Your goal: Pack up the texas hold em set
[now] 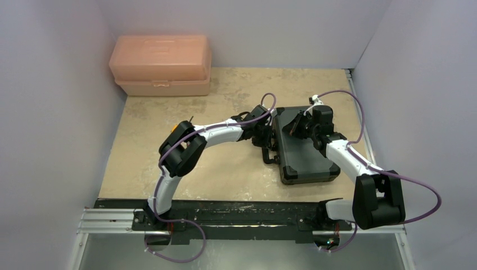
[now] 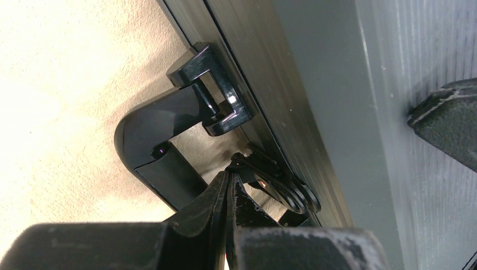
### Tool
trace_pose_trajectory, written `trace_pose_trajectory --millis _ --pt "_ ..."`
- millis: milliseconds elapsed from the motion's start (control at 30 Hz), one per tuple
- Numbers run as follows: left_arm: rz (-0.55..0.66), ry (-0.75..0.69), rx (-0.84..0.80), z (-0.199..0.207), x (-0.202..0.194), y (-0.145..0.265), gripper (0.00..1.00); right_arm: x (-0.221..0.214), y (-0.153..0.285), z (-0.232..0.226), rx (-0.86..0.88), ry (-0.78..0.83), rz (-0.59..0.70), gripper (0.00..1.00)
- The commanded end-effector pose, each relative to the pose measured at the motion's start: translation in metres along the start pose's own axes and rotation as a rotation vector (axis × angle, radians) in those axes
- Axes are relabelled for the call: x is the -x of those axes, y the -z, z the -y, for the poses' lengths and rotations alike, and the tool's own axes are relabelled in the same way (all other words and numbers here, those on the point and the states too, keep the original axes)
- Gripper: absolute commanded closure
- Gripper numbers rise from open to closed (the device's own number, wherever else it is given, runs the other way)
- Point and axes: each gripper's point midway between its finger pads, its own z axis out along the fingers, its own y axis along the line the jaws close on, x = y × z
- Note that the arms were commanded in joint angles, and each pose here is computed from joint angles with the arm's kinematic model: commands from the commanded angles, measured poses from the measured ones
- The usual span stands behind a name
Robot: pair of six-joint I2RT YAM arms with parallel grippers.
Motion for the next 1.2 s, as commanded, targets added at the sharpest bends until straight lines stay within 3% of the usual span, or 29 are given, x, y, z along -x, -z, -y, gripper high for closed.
trace_pose_trajectory --millis 0,1167 --pt "0.018 -0.006 -0.088 0.025 -0.001 -0.029 1.0 -0.084 0.008 0.068 -0.253 -0.044 -0.265 1.0" --pt "0.012 -0.028 -0.079 0.029 0.0 -0.037 1.0 -0.077 0.012 0.063 -0.245 -0.039 -0.245 1.0"
